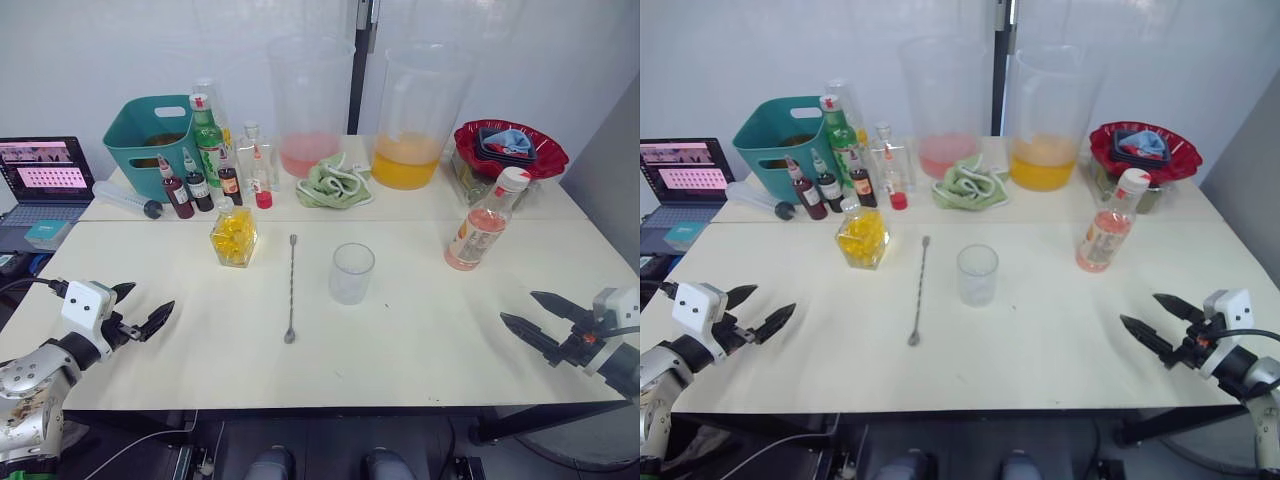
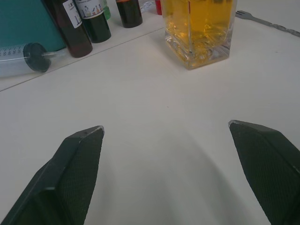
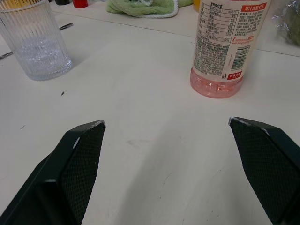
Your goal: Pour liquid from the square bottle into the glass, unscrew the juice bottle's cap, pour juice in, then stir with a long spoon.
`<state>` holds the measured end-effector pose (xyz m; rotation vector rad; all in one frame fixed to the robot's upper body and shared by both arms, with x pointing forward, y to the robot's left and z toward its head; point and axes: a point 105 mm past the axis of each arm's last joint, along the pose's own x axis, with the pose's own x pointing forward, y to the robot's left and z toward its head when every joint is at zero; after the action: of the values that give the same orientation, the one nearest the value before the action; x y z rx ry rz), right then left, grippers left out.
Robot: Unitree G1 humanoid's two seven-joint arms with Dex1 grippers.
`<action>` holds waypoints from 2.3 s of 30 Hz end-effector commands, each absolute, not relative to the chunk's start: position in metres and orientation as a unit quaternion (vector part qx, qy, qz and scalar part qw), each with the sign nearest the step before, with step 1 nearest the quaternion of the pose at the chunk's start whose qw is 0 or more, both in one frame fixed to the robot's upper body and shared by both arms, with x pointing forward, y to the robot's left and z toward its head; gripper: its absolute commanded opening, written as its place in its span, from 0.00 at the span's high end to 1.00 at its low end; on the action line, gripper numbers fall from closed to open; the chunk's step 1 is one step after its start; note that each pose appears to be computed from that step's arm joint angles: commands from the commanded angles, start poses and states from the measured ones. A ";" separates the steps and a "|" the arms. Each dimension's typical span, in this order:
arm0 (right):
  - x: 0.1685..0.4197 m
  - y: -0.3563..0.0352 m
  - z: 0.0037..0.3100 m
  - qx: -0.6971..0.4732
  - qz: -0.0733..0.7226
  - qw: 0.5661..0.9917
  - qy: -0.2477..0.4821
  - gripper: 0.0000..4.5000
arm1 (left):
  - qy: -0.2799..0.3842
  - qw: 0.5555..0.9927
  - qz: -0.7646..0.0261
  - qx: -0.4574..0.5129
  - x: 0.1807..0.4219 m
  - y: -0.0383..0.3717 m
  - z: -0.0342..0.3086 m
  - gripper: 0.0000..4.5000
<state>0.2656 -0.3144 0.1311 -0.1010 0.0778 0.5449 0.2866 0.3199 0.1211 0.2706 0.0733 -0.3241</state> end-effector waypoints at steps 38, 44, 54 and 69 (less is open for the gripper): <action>0.250 -0.173 0.225 -0.112 0.581 0.805 0.051 0.01 | -0.085 0.993 -0.086 -0.002 0.304 0.201 0.123 0.00; 0.249 -0.175 0.225 -0.122 0.561 0.817 0.047 0.01 | -0.088 0.993 -0.080 0.002 0.328 0.195 0.125 0.00; 0.251 -0.178 0.226 -0.120 0.552 0.824 0.054 0.01 | -0.092 0.994 -0.062 0.000 0.355 0.196 0.131 0.00; 0.250 -0.176 0.226 -0.120 0.546 0.828 0.045 0.01 | -0.110 0.992 -0.067 -0.005 0.396 0.191 0.151 0.00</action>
<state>0.2534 -0.1771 0.2142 -0.2236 0.1517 1.1581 0.3918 0.1884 0.1379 -0.0265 -0.1734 -0.1401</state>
